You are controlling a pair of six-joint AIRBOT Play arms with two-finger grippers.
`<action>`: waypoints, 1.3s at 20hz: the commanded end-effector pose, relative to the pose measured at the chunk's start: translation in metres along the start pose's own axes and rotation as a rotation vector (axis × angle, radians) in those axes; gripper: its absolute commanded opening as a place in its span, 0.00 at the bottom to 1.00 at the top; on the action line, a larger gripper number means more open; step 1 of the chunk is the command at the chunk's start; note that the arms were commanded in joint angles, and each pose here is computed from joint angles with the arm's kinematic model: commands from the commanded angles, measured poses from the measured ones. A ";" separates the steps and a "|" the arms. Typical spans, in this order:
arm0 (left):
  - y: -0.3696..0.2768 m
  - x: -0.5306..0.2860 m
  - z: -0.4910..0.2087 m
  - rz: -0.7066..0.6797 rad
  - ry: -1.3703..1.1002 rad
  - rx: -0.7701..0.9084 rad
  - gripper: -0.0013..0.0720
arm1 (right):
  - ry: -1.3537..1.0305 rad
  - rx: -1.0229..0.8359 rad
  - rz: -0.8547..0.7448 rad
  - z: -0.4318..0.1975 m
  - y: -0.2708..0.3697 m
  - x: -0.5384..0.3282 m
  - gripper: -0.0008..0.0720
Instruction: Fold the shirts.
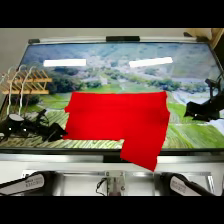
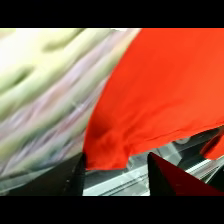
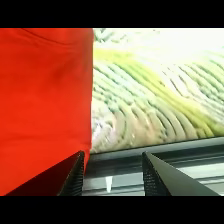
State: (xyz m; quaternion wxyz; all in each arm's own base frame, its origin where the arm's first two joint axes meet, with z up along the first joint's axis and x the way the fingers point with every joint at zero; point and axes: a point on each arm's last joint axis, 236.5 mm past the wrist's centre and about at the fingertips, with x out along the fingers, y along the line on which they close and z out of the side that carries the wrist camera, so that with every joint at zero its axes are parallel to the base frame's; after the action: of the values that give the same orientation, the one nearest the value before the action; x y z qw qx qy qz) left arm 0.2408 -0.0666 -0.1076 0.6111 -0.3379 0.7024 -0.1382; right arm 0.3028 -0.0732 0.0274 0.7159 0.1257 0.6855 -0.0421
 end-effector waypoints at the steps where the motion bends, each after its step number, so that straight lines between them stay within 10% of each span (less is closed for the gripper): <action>1: 0.002 0.013 0.009 0.033 -0.055 0.025 0.51 | -0.002 0.003 0.008 -0.001 0.001 -0.001 0.71; 3: -0.005 0.020 0.008 0.042 -0.046 0.038 0.06 | 0.036 -0.006 0.021 -0.010 0.003 0.006 0.71; 21: -0.021 0.001 0.008 0.028 -0.097 0.068 0.06 | 0.298 -0.013 0.287 -0.132 0.061 0.145 0.70; 23: -0.021 0.001 0.009 0.029 -0.100 0.070 0.06 | 0.282 -0.004 0.296 -0.128 0.064 0.146 0.40; 25: -0.020 0.001 0.011 0.033 -0.111 0.070 0.06 | 0.257 0.007 0.305 -0.122 0.066 0.147 0.34; 26: -0.020 0.001 0.012 0.034 -0.113 0.078 0.06 | 0.255 0.012 0.314 -0.121 0.068 0.146 0.10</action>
State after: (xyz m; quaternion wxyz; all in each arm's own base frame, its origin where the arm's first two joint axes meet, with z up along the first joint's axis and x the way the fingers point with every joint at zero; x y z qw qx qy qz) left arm 0.2557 -0.0804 -0.0986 0.6596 -0.3110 0.6707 -0.1353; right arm 0.2022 0.0336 -0.1127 0.6120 0.2257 0.7535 0.0820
